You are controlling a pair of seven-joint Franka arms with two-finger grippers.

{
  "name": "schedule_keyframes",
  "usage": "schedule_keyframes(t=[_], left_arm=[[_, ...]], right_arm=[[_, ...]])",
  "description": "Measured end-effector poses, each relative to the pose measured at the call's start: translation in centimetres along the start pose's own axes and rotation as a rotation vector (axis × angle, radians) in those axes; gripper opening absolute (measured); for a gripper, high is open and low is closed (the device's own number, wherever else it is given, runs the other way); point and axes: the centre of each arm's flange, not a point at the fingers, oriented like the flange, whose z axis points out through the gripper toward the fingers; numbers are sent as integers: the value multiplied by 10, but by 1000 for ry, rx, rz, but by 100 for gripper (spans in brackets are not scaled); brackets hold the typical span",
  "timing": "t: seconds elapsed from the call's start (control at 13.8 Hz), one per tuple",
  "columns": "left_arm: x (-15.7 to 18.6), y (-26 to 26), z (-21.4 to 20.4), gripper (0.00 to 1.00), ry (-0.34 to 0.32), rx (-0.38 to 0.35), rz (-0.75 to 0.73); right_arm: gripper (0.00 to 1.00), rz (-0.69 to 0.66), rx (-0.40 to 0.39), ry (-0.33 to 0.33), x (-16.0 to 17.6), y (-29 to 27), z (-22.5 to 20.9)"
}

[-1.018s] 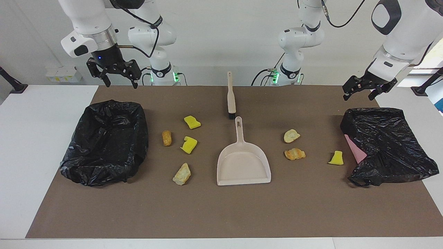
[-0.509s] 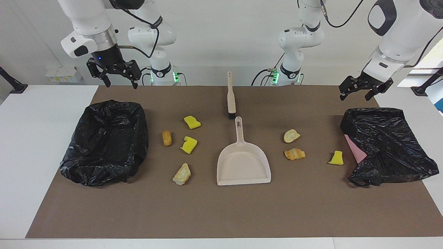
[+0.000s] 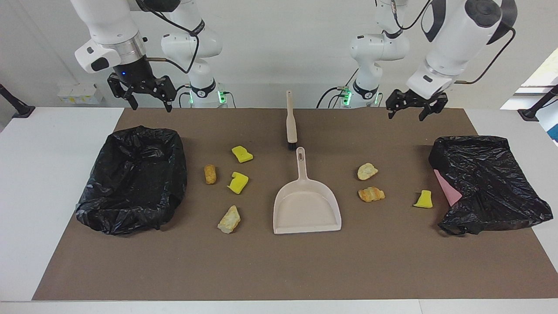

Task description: Sweep and dump trash in bin

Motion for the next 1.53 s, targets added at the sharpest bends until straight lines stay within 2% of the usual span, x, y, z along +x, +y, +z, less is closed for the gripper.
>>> schedule_keyframes(t=[0.29, 0.58, 0.8, 1.02, 1.53], left_arm=[[-32, 79, 36, 100, 3, -10, 16], [-68, 131, 64, 100, -22, -27, 42], [-93, 179, 93, 100, -10, -22, 32], [-122, 223, 132, 100, 3, -15, 17], [-198, 288, 218, 100, 58, -31, 10]], right_arm=[[100, 2, 0, 1, 0, 1, 0], [100, 5, 1, 3, 0, 3, -1], [100, -12, 2, 9, 1, -7, 0], [100, -37, 9, 44, 7, -45, 12], [100, -68, 23, 59, 14, -188, 80]])
